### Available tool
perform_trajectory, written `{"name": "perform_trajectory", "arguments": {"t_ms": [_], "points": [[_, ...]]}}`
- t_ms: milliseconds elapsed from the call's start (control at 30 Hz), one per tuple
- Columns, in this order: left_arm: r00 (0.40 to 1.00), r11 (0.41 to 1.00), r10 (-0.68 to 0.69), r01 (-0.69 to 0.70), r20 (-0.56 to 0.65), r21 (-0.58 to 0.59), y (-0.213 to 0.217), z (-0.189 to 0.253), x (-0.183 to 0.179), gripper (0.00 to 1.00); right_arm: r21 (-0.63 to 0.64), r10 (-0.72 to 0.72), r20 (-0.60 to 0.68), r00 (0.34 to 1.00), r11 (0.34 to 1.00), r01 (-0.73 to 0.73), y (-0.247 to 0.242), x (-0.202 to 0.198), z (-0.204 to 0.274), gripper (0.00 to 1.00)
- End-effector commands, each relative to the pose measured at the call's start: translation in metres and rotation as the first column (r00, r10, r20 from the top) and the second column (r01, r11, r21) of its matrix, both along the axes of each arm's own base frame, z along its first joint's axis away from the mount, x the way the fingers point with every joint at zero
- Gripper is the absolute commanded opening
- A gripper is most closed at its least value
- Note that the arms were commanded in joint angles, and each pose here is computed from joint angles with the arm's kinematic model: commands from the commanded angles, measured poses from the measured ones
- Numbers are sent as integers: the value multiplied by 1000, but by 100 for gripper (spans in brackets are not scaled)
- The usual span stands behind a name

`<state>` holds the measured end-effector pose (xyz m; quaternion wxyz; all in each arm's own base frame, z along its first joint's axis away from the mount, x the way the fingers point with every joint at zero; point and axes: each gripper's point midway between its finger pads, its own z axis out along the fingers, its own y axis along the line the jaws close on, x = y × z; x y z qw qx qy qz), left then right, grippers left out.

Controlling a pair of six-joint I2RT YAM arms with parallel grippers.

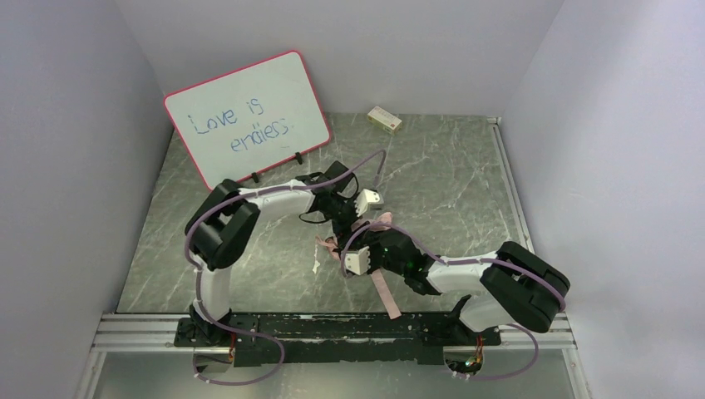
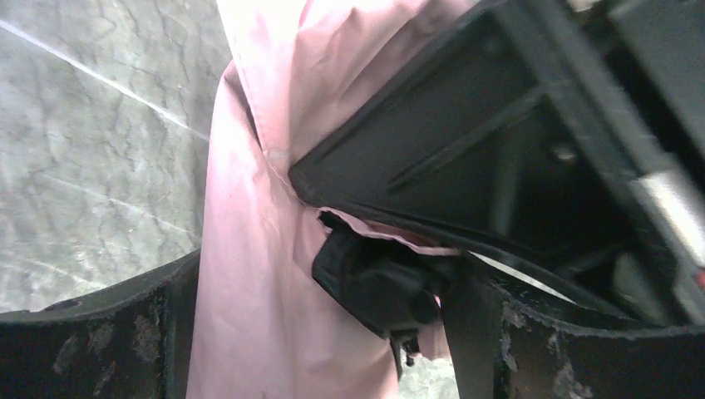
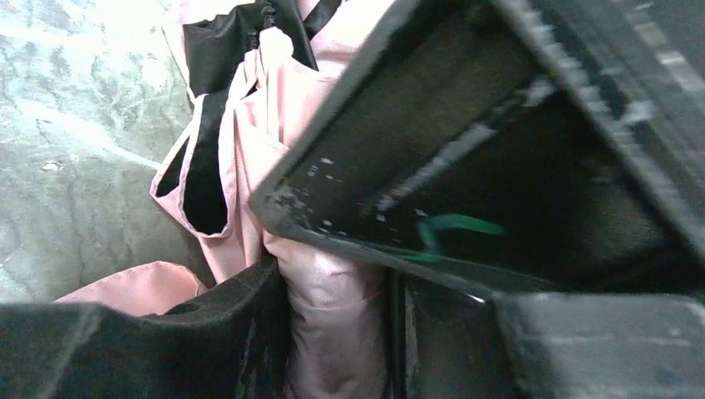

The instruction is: Put away the umbrella

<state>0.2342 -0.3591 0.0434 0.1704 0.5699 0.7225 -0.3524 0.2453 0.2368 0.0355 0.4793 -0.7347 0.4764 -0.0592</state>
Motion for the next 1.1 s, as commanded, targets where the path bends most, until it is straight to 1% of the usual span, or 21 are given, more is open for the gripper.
{"name": "perform_trajectory", "arguments": {"t_ms": [0,133,200,300,367,533,600,633,667,700,733,767,800,833,1000,1067], "points": [[989,996,-87,86,-116,-9,-22,-18,-38,89,-53,46,-104,994,997,-51,-3,-22,-29,4],[984,994,-100,104,-148,16,-19,-33,-44,87,-54,48,-105,993,997,-53,-2,-22,-29,4],[983,993,-108,113,-148,27,-17,-38,-48,83,-52,49,-105,993,997,-55,-1,-22,-29,4],[984,991,-111,119,-139,55,-15,-46,-51,67,-41,49,-102,994,998,-54,1,-21,-27,4],[987,991,-97,108,-131,83,-12,-51,-49,60,-36,49,-100,994,998,-53,2,-21,-25,4],[990,985,-88,103,-108,140,-4,-60,-51,39,-19,52,-85,995,998,-53,5,-18,-18,4],[992,982,-81,97,-99,163,-1,-63,-51,32,-10,59,-79,995,998,-60,7,-19,-15,6],[993,980,-75,90,-92,175,1,-65,-49,24,-5,65,-78,995,998,-65,7,-20,-14,7],[994,978,-71,86,-86,191,4,-67,-48,12,-2,72,-79,994,997,-72,8,-21,-13,9],[996,975,-57,70,-69,213,7,-71,-45,6,3,80,-80,994,997,-80,9,-22,-11,12],[998,972,-38,48,-46,232,9,-74,-40,5,12,85,-76,994,996,-84,10,-23,-7,16],[999,966,-29,36,-29,256,13,-78,-38,5,17,88,-72,994,996,-87,11,-23,-4,22],[999,962,-28,34,-25,270,16,-81,-37,5,25,86,-65,994,996,-84,11,-23,0,28],[999,960,-27,32,-24,279,17,-83,-36,5,31,85,-59,995,996,-84,11,-23,4,32],[1000,955,-12,16,-18,295,18,-87,-33,5,72,81,-43,996,994,-78,9,-26,26,46],[1000,951,-7,9,-7,308,20,-89,-31,5,80,85,-50,995,993,-81,8,-29,32,50]]}}
